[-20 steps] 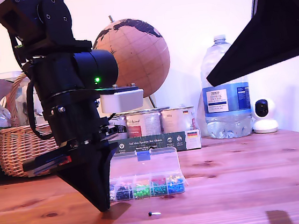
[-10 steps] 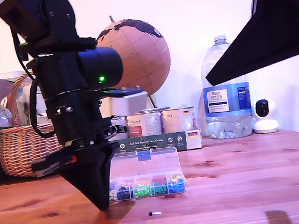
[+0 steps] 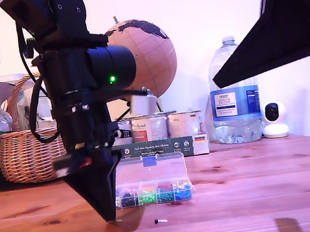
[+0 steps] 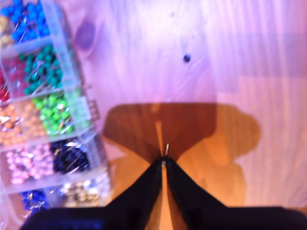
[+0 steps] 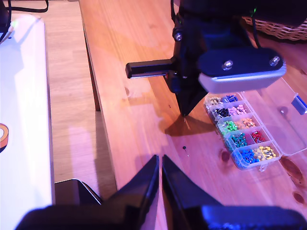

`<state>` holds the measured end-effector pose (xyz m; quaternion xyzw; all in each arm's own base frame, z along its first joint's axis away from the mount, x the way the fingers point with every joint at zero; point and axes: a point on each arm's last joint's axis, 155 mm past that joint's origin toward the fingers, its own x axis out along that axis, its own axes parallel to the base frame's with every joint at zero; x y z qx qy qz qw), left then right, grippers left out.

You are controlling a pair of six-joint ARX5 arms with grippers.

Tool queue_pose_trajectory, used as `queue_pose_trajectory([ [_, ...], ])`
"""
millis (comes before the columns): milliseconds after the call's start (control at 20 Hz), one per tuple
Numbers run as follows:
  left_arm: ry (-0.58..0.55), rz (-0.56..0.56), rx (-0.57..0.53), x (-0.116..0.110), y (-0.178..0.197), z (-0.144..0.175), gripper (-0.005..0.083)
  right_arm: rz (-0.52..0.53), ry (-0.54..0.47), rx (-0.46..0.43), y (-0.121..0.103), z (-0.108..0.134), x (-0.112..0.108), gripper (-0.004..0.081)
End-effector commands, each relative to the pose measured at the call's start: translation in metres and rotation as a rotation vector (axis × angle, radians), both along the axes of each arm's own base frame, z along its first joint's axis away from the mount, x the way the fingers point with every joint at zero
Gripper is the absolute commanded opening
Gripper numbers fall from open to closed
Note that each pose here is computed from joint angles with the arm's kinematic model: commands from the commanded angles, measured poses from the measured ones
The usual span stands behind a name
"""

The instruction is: Sort the loose pins on the table into their correct compartments

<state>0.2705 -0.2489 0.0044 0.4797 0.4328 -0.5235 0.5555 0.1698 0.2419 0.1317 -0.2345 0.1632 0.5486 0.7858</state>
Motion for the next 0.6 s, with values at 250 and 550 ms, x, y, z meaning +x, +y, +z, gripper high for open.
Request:
queue_pose_trajectory([
  [250,-0.056,0.057,-0.066,0.006,-0.001,0.031,-0.0024,0.005,-0.007,0.014,0.003,0.006,0.0,-0.0013],
  [550,-0.144,0.138,-0.091,0.04,0.008,0.036,-0.0024,0.006,-0.006,0.014,0.003,0.006,0.0,-0.0013],
])
